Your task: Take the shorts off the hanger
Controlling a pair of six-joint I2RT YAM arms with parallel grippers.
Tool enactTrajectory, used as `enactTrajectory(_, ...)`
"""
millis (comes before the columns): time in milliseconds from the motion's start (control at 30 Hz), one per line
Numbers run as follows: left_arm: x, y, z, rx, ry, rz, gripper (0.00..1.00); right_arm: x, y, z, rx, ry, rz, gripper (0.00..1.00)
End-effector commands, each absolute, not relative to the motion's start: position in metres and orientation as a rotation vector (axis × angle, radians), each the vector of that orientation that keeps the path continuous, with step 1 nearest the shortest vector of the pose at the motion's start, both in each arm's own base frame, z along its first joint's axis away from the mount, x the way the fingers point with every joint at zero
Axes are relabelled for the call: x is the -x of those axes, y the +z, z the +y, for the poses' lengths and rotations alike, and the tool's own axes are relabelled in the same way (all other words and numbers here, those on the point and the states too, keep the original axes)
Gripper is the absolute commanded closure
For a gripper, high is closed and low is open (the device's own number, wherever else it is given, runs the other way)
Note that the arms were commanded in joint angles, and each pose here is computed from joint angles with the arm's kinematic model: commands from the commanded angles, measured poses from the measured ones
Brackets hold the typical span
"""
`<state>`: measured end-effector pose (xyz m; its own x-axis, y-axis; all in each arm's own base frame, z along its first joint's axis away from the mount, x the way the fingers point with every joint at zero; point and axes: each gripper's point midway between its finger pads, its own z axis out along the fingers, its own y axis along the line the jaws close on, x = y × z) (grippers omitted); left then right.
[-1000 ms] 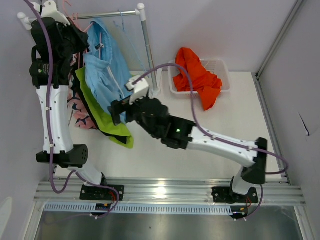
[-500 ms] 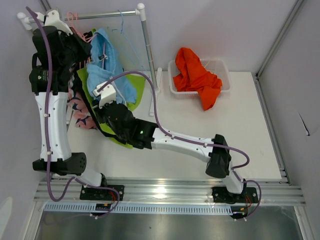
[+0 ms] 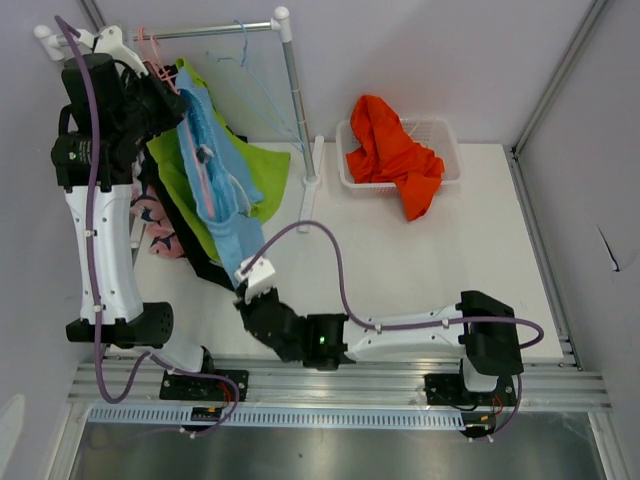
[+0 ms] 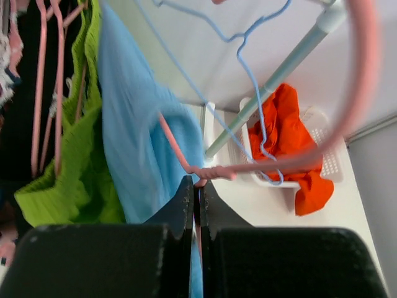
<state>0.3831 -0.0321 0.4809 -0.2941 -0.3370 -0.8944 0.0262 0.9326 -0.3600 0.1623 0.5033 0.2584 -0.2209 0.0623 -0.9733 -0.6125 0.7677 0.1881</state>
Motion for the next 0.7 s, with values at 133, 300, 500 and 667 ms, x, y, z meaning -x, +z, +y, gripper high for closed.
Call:
enactTrajectory(133, -0.389, 0.576, -0.015, 0.223, -0.316, 1.508, 1.00, -0.131, 0.234, 0.481, 0.417, 0.585, 1.762, 1.00)
enactTrajectory(300, -0.366, 0.567, -0.036, 0.178, -0.430, 1.523, 1.00, -0.166, 0.254, 0.484, 0.350, 0.573, 1.716, 1.00)
enactTrajectory(500, -0.326, 0.486, -0.066, 0.151, -0.580, 1.693, 1.00, -0.265, 0.333, 0.491, 0.313, 0.516, 1.587, 1.00)
enactTrajectory(667, -0.265, 0.443, -0.082, 0.152, -0.667, 1.734, 1.00, -0.356, 0.402, 0.471, 0.237, 0.449, 1.514, 1.00)
